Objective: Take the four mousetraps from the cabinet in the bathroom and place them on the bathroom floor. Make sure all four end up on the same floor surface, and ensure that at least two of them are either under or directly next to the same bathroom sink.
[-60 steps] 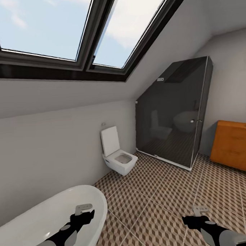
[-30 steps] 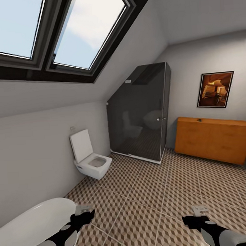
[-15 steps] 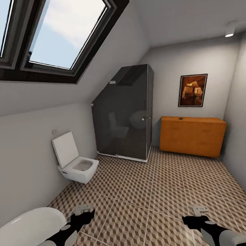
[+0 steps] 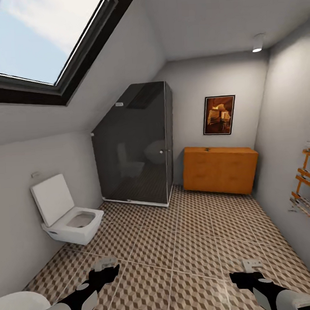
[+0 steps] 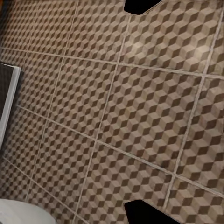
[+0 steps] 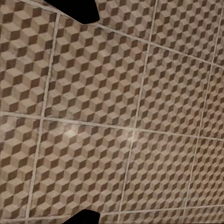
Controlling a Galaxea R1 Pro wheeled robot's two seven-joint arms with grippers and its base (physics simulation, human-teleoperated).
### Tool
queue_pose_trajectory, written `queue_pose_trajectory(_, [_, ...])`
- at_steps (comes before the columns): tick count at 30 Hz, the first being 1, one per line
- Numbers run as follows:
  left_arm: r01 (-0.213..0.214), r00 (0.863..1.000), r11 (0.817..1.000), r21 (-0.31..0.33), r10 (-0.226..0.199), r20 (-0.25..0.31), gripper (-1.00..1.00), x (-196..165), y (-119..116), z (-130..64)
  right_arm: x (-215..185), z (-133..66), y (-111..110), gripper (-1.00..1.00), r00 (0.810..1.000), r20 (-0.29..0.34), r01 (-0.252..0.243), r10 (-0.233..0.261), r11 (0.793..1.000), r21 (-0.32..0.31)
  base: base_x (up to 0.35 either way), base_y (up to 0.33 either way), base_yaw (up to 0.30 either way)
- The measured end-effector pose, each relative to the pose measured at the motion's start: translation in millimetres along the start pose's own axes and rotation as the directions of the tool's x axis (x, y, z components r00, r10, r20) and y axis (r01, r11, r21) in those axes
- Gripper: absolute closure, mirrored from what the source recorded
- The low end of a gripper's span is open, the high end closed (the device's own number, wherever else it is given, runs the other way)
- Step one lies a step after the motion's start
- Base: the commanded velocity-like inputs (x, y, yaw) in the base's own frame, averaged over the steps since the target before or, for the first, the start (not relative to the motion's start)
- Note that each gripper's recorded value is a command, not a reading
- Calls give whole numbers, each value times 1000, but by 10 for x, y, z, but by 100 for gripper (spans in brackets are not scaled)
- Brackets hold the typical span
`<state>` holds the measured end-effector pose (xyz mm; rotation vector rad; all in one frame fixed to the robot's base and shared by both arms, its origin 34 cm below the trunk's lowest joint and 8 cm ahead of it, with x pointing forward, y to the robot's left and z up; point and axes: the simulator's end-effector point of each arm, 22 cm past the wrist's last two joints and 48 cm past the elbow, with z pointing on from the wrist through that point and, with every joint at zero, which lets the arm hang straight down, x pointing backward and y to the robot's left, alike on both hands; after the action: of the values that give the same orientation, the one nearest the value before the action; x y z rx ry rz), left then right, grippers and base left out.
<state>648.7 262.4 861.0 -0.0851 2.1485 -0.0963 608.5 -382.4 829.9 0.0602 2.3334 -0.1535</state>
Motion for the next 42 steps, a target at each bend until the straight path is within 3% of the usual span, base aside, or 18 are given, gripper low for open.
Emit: queue_pose_trajectory(42, [0, 1000, 1000, 0, 0, 0, -100, -2, 2, 0, 3, -1, 2, -100, 1000, -1, -2, 2, 1000, -1, 328, -76, -48])
